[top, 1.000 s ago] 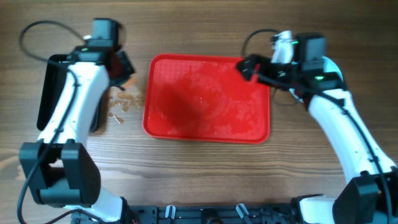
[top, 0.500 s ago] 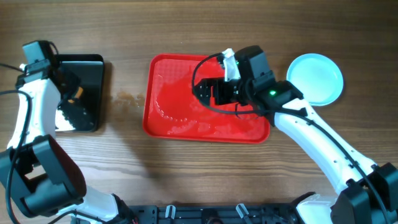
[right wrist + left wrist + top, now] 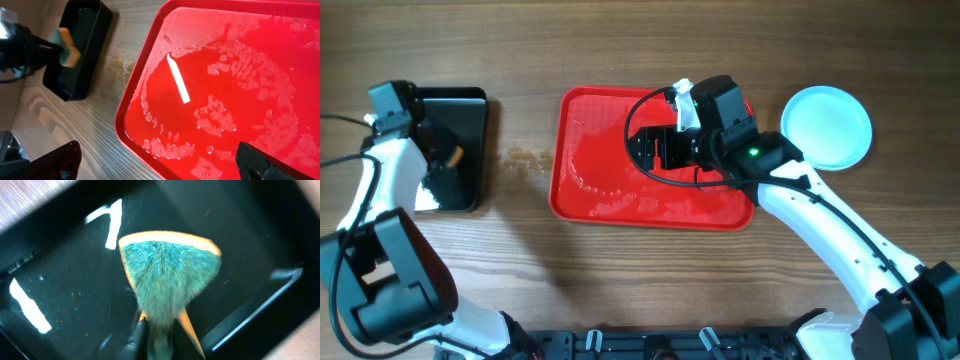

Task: Clean dirty plates on tray and stack at the side
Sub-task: 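Move the sponge left and drop it into the black tray, left gripper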

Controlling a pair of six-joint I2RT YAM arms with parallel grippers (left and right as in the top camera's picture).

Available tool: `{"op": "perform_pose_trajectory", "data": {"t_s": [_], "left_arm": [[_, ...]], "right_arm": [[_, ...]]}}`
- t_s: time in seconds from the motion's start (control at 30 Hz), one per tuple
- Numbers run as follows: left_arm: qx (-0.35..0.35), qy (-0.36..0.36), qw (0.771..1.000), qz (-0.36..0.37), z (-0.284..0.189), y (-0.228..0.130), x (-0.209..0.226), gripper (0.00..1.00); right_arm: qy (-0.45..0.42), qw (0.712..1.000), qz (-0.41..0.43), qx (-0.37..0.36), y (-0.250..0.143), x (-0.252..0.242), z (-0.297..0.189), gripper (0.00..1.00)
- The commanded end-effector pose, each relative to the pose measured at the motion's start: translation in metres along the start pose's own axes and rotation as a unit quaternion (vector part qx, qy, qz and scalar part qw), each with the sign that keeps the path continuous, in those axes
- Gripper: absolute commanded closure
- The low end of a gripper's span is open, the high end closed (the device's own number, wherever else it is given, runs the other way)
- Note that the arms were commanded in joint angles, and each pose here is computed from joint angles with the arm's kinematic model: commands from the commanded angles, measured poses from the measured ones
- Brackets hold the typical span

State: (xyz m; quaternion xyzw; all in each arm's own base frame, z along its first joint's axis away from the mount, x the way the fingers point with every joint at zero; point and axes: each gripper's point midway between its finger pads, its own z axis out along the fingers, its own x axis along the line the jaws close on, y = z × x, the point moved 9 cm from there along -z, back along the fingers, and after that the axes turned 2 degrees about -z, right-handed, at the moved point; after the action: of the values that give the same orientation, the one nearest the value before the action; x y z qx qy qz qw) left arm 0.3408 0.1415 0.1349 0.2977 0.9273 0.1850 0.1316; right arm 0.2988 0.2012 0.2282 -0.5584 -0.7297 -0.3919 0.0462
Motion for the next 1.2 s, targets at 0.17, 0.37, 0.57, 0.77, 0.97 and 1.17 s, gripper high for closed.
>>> {"op": "perform_pose_trajectory", "data": {"t_s": [0.17, 0.37, 0.57, 0.77, 0.97, 1.17], "left_arm": [[0.012, -0.004, 1.000, 0.002, 0.008, -0.007, 0.000, 0.66], [-0.001, -0.099, 0.995, -0.001, -0.036, 0.005, -0.015, 0.66], [-0.040, -0.287, 0.957, 0.020, -0.138, 0.008, -0.030, 0.39], [-0.052, -0.391, 0.917, 0.052, -0.224, -0.021, -0.018, 0.00], [-0.059, -0.394, 0.916, 0.054, -0.253, -0.041, -0.001, 0.00], [-0.066, -0.398, 0.913, 0.055, -0.259, -0.044, 0.002, 0.00]], "right_arm": [[-0.007, 1.000, -0.002, 0.003, -0.001, -0.001, 0.004, 0.00], [0.003, 0.999, -0.027, -0.023, 0.004, 0.009, -0.016, 0.00], [-0.023, 0.994, -0.055, -0.087, 0.004, 0.025, -0.074, 0.00], [-0.067, 0.988, -0.055, -0.127, -0.019, 0.032, -0.138, 0.00], [-0.122, 0.984, -0.044, -0.118, -0.046, 0.024, -0.168, 0.01], [-0.135, 0.986, -0.036, -0.088, -0.056, 0.019, -0.168, 0.00]]}}
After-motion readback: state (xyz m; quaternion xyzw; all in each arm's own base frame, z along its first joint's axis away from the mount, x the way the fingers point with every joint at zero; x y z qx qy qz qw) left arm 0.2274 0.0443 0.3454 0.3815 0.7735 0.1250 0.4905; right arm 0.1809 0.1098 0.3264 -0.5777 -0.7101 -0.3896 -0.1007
